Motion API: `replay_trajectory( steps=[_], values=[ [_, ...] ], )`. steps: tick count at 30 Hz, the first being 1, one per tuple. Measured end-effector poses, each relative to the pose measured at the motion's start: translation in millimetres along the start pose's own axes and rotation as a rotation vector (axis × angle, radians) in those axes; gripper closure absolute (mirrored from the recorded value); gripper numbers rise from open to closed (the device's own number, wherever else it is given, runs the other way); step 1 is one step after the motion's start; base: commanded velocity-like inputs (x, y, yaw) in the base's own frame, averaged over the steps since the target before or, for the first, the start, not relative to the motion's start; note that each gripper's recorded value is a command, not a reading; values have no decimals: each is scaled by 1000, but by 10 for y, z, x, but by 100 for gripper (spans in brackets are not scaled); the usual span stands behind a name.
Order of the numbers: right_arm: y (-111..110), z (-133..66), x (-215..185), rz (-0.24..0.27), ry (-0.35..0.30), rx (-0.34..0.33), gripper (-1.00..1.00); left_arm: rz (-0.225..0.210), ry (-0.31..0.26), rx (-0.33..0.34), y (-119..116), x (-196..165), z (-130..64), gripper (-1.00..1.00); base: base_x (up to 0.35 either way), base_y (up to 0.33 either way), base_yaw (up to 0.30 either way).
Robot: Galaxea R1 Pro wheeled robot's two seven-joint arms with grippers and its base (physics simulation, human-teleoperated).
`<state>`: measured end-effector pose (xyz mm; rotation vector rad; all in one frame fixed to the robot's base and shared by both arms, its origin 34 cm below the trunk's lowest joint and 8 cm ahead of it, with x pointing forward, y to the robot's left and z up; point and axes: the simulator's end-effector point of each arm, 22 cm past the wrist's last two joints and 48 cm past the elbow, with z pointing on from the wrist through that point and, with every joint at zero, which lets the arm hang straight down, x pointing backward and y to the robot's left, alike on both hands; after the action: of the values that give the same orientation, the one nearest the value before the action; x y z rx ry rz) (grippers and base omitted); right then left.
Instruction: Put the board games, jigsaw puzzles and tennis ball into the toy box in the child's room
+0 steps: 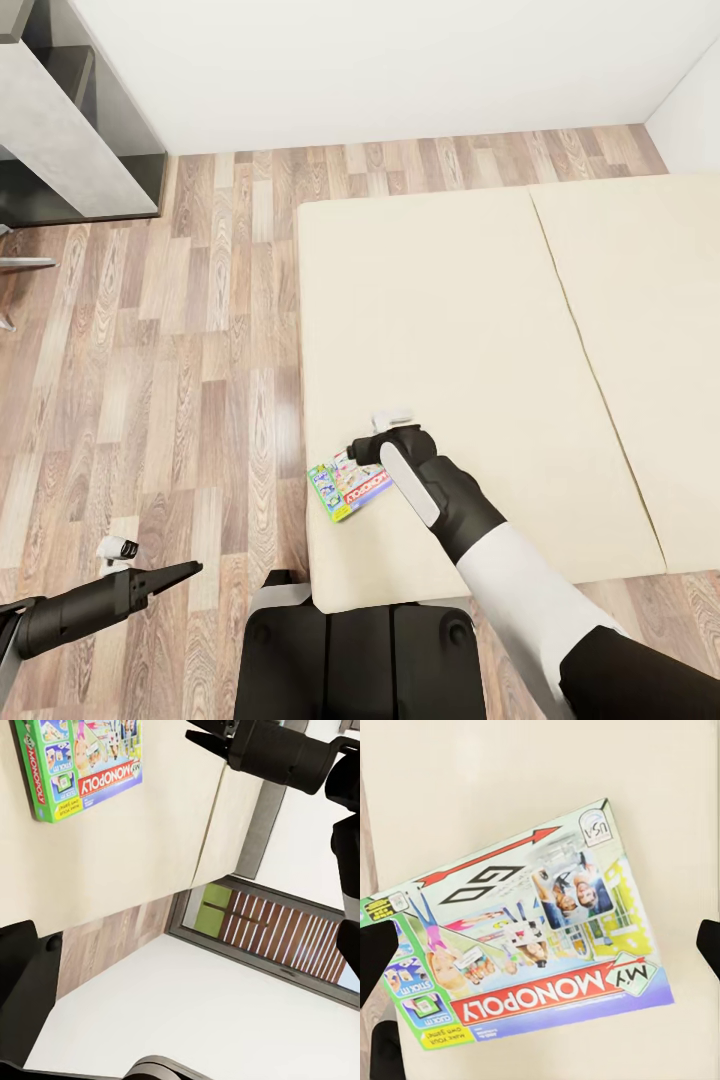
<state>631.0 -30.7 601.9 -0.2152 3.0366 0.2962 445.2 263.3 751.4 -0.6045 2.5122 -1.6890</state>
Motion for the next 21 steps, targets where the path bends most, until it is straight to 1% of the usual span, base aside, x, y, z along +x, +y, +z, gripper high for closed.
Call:
replay_trajectory(
  steps=[6,9,13,16,21],
  values=[
    [-34,39,33,5,2,11,-100,0,0,0,1,0,0,-100,0,0,0],
    [-65,89,52,19,-8,18,-100,0,0,0,1,0,0,-100,0,0,0],
    [-158,215,193,37,9,40,-100,0,0,0,1,0,0,-100,0,0,0],
    [-222,275,213,47,5,56,-100,0,0,0,0,0,0,-100,0,0,0],
    [-280,329,223,58,-4,68,-100,0,0,0,1,-1,-1,-100,0,0,0]
  ],
)
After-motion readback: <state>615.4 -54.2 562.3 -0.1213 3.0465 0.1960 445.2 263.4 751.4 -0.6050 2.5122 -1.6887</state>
